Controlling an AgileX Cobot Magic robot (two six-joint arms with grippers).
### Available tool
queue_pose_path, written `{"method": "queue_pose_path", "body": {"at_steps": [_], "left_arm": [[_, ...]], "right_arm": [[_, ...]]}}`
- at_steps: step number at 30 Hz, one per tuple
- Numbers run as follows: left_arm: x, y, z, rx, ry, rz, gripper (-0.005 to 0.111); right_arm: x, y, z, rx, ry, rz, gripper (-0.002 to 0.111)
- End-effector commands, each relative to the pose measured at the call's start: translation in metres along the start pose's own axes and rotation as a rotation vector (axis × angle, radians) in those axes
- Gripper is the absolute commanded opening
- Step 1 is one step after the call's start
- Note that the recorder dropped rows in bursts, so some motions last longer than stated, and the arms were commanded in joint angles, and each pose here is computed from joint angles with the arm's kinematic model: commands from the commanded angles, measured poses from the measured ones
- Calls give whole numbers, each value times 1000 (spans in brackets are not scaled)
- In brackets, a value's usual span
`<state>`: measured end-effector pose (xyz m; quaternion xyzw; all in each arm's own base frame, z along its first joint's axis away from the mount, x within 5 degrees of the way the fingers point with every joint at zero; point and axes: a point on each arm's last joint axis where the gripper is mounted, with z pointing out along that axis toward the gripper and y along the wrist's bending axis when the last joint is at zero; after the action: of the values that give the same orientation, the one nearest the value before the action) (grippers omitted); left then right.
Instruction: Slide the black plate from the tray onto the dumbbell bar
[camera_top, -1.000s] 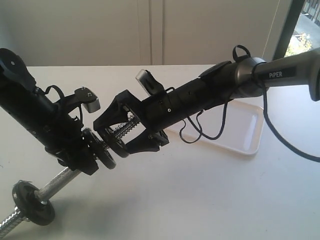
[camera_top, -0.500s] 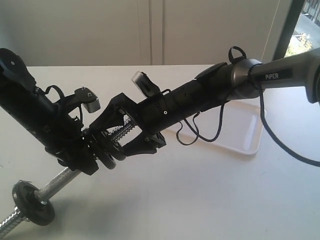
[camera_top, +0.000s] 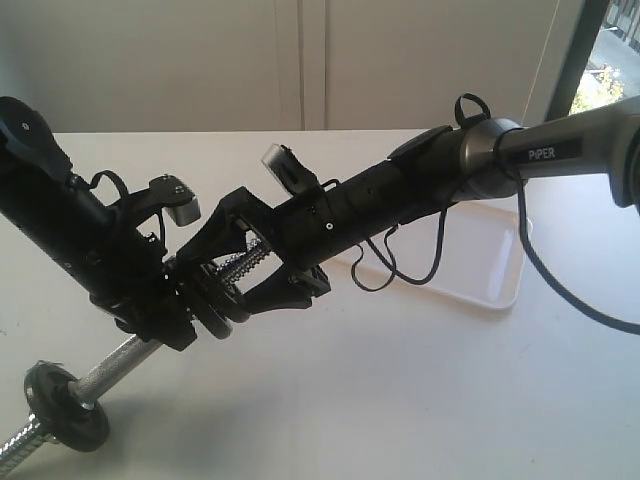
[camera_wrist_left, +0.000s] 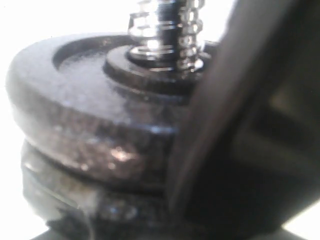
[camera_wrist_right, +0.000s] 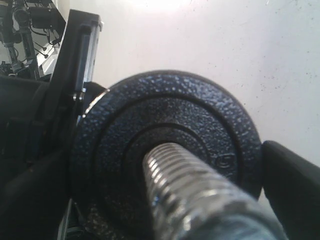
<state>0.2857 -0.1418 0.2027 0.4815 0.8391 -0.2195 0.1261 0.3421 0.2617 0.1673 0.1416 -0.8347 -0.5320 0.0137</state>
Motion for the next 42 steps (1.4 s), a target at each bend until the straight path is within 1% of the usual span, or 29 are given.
{"method": "queue_pose_path", "body": {"at_steps": [1, 2, 3, 4, 12, 19, 24, 27, 37, 42], "left_arm": [[-13, -10, -14, 24, -103, -54, 0], [-13, -10, -14, 24, -103, -54, 0], [-13, -10, -14, 24, -103, -54, 0], [-13, -10, -14, 24, -103, -54, 0], [-13, -10, -14, 24, -103, -54, 0], [-13, -10, -14, 24, -103, -54, 0], [-14, -9, -14, 17, -107, -55, 0], [-14, -8, -14, 9, -111, -55, 0], [-14, -7, -14, 0, -116, -67, 0], [-16, -3, -14, -35, -131, -120, 0]], "right_arm": [[6, 26, -2, -136, 52, -45, 72], [6, 26, -2, -137, 51, -60, 94], [6, 26, -2, -137, 51, -63, 102], [6, 26, -2, -137, 51, -65, 105], [5, 25, -5, -136, 45, -63, 105], [-4, 13, -25, -120, -2, -34, 105], [-3, -5, -40, -17, 33, 23, 105], [-3, -12, -47, 23, 44, 15, 105], [-3, -14, -49, 36, 49, 15, 105], [-2, -14, -49, 39, 51, 14, 105]]}}
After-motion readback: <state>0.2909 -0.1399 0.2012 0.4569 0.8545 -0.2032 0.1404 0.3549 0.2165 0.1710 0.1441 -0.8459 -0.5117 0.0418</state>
